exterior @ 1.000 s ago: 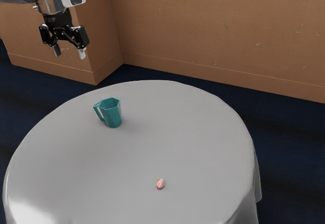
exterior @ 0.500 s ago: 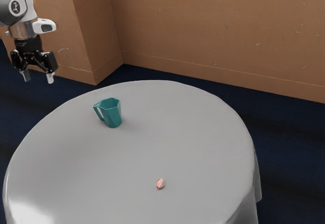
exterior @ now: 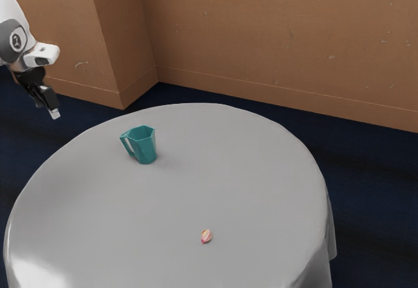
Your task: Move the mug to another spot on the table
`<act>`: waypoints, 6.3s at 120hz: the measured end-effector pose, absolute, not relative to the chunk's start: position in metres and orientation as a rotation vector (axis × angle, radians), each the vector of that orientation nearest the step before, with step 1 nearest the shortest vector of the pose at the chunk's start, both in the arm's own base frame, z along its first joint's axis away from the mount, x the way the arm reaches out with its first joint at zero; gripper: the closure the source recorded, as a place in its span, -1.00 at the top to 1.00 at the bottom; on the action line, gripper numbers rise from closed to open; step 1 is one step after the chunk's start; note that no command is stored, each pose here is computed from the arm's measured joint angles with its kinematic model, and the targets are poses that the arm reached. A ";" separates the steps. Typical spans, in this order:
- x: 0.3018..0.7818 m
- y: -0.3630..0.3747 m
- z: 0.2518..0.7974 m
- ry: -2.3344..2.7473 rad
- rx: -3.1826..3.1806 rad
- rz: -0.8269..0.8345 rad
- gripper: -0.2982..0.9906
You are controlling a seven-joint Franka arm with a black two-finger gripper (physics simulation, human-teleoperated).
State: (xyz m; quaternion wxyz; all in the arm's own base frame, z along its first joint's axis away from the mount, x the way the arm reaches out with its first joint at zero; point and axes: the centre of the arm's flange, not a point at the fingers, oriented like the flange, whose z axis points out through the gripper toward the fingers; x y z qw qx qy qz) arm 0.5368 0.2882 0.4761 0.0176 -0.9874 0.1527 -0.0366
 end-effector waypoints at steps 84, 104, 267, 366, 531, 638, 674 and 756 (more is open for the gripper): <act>0.562 0.262 0.402 1.235 -2.872 -0.639 0.54; 0.561 0.263 0.377 1.312 -2.865 -0.638 0.54; 0.657 0.265 0.344 1.027 -3.116 -0.315 0.54; 0.681 0.214 0.323 1.339 -2.858 -0.156 0.54; 0.684 0.211 0.288 1.577 -2.756 -0.362 -0.32; 0.638 0.086 0.326 1.513 -2.847 -0.813 -0.61; 0.574 0.078 0.303 1.372 -2.875 -0.795 -0.62; 0.539 0.074 0.274 1.191 -2.910 -0.860 -0.57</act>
